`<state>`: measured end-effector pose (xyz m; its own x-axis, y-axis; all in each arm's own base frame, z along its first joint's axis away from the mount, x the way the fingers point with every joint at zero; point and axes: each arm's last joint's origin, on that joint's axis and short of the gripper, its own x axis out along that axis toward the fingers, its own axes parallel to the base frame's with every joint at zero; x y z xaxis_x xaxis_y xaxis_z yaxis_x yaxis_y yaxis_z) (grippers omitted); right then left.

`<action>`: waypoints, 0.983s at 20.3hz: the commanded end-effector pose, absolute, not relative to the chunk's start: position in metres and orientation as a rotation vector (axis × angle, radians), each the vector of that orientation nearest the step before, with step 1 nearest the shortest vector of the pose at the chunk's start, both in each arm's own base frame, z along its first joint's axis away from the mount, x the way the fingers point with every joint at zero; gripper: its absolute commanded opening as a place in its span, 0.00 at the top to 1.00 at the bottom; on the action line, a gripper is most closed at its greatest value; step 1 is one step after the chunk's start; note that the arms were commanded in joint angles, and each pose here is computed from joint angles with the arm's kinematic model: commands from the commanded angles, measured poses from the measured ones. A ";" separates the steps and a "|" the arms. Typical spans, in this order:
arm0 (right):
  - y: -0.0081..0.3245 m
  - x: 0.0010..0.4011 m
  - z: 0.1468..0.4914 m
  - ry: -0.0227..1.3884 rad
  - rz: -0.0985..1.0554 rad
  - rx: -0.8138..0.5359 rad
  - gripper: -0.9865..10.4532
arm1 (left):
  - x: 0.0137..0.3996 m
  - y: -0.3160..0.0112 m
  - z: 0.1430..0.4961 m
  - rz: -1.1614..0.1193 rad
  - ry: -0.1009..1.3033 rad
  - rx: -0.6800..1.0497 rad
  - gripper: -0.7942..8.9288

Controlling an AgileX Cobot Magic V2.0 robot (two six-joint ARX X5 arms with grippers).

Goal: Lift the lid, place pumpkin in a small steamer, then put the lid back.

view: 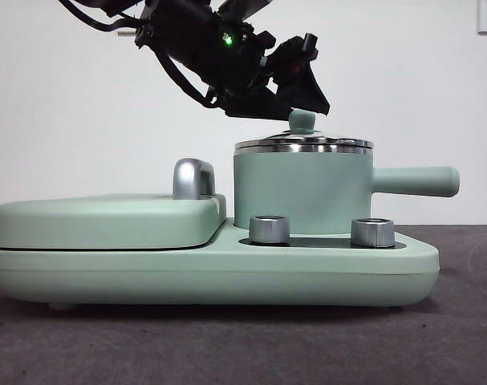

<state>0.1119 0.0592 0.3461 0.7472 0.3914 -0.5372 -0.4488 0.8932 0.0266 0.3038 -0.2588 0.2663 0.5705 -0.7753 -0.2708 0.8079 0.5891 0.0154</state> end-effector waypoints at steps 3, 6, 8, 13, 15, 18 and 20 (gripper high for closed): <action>0.060 0.113 0.349 0.553 0.460 -0.096 0.67 | 0.289 -0.236 0.312 -0.894 0.281 -0.052 0.62; 0.061 0.114 0.348 0.557 0.464 -0.096 0.67 | 0.278 -0.213 0.326 -0.840 0.393 -0.113 0.63; 0.063 0.117 0.347 0.572 0.468 -0.099 0.67 | 0.270 -0.200 0.328 -0.807 0.475 -0.108 0.63; 0.073 0.134 0.344 0.562 0.509 -0.136 0.67 | 0.238 -0.160 0.310 -0.739 0.550 -0.139 0.63; 0.077 0.141 0.345 0.538 0.515 -0.144 0.67 | 0.227 -0.147 0.303 -0.716 0.560 -0.155 0.63; 0.083 0.152 0.344 0.512 0.535 -0.145 0.67 | 0.209 -0.127 0.296 -0.676 0.558 -0.194 0.63; 0.089 0.161 0.342 0.504 0.567 -0.140 0.67 | 0.196 -0.115 0.293 -0.649 0.548 -0.217 0.63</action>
<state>0.1567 0.0853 0.3410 0.7324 0.4612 -0.5009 -0.5241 0.8515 0.0177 0.2005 -0.1171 0.2885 0.6481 -0.6213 -0.4403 0.5224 0.7835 -0.3366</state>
